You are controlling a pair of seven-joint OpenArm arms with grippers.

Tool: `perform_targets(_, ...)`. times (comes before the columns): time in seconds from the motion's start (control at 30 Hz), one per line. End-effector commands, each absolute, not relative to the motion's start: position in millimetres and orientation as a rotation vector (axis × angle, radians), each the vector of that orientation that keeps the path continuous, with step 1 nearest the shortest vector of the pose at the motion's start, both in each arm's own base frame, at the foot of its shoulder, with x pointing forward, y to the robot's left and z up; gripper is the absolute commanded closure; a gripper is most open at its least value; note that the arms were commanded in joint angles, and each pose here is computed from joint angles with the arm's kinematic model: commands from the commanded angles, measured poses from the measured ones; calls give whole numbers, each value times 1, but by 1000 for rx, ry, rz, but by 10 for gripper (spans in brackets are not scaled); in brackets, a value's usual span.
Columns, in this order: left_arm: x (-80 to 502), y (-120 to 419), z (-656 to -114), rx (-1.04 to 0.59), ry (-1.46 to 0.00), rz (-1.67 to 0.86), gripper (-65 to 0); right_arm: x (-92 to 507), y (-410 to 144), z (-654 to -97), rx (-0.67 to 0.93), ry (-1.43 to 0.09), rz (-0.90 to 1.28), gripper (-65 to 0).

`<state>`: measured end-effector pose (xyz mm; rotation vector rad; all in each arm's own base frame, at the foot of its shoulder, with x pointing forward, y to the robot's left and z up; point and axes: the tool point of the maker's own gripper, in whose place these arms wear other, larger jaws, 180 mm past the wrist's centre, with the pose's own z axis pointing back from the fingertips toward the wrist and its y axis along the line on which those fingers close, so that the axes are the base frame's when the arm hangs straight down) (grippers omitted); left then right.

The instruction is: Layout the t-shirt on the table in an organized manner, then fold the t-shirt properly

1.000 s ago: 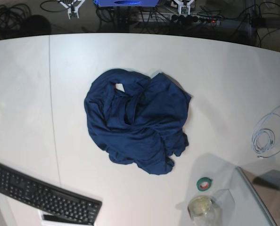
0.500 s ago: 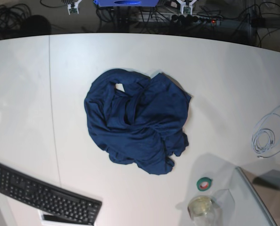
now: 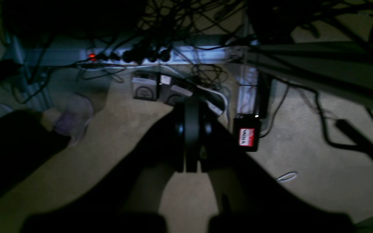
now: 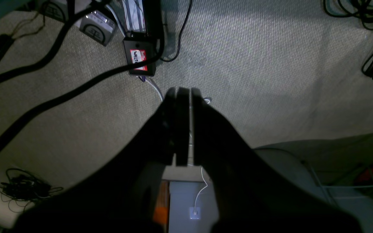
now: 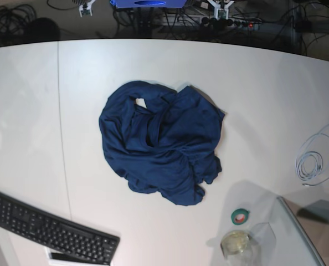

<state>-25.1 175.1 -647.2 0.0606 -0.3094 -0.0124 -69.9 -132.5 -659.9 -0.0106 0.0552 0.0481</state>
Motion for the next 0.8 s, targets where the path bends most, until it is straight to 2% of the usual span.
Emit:
perform_targets(0.0, -32, 185, -645, 77, -308, -23, 0, -77, -131, -659, -5, 62, 42, -8)
perform_targets(0.1, -40, 191, -644, 87, -299, -29, 0, -88, -130, -657, -3, 70, 42, -6)
perform_targets(0.2, -44, 201, -636, 97, -330, -46, 0, -97, -130, -647, -5, 10, 43, -6)
perform_targets(0.43, -48, 193, -591, 71, -495, -73, 0, -94, -129, -592, -9, -110, 49, -6)
perform_targets(0.57, -33, 194, -549, 60, -617, -107, 0, -66, -126, -554, -5, -242, 49, -6)
perform_targets(0.77, 17, 207, -475, 96, -836, -128, 0, 18, -125, -496, -10, -499, 53, -6)
